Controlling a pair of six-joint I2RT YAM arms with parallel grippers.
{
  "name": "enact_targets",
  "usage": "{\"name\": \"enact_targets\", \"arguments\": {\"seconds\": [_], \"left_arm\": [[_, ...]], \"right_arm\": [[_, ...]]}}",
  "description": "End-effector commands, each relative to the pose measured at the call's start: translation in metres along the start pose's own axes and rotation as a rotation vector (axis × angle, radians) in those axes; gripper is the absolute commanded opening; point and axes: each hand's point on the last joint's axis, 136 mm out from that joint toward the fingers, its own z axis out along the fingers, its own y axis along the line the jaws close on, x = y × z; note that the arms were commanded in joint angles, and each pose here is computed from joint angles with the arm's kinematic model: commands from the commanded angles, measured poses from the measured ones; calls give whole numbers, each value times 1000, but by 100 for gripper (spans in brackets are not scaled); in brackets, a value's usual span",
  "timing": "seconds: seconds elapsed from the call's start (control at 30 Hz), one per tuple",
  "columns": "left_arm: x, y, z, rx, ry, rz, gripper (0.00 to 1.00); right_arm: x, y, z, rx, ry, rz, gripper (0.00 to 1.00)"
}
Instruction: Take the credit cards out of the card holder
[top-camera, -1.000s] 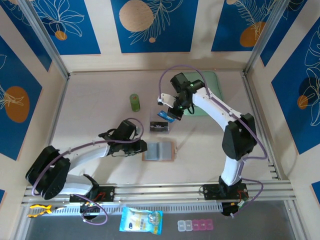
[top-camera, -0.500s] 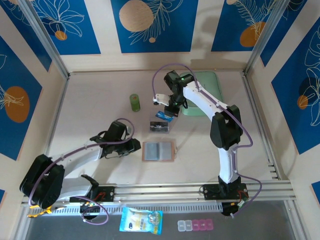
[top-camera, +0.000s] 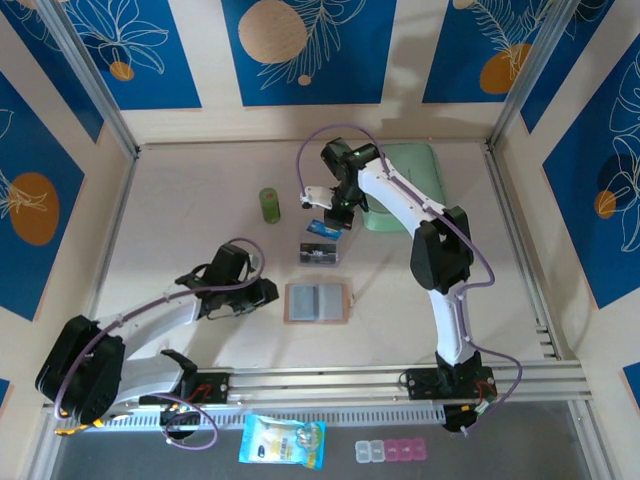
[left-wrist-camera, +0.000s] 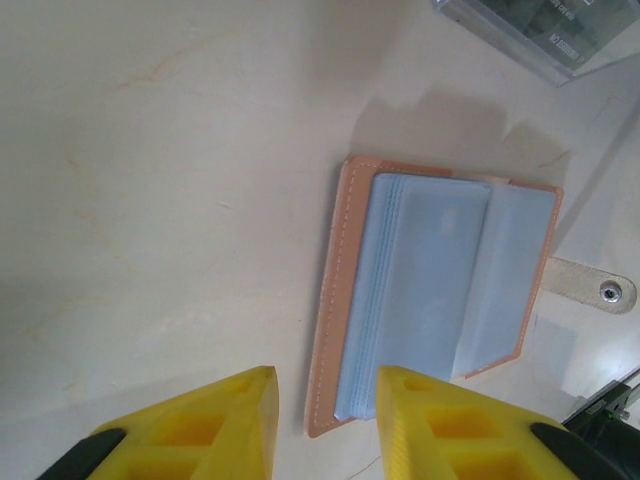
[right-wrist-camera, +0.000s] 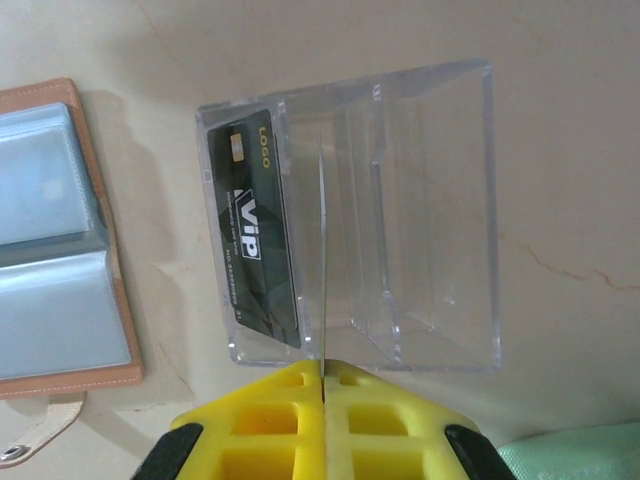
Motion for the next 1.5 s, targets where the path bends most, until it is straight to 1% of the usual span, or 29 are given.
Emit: {"name": "enact_targets", "arguments": {"seconds": [0.0, 0.23, 0.77, 0.93, 1.2, 1.47], "left_arm": [[5, 9, -4, -15, 10, -24, 31], [7, 15, -8, -19, 3, -35, 32], [8, 21, -7, -24, 6, -48, 32], [7, 22, -7, -21, 3, -50, 32], [5, 22, -5, -17, 4, -53, 33], [6, 22, -2, -13, 17, -57, 33]], "right_arm": [[0, 8, 2, -37, 27, -45, 0], [2, 18, 12, -112, 55, -70, 0], [4, 20, 40, -162, 81, -86, 0], [-4, 12, 27, -143, 35, -41, 0], [-2, -1, 3, -71, 16, -17, 0], [4, 3, 24, -105, 56, -11, 0]]}}
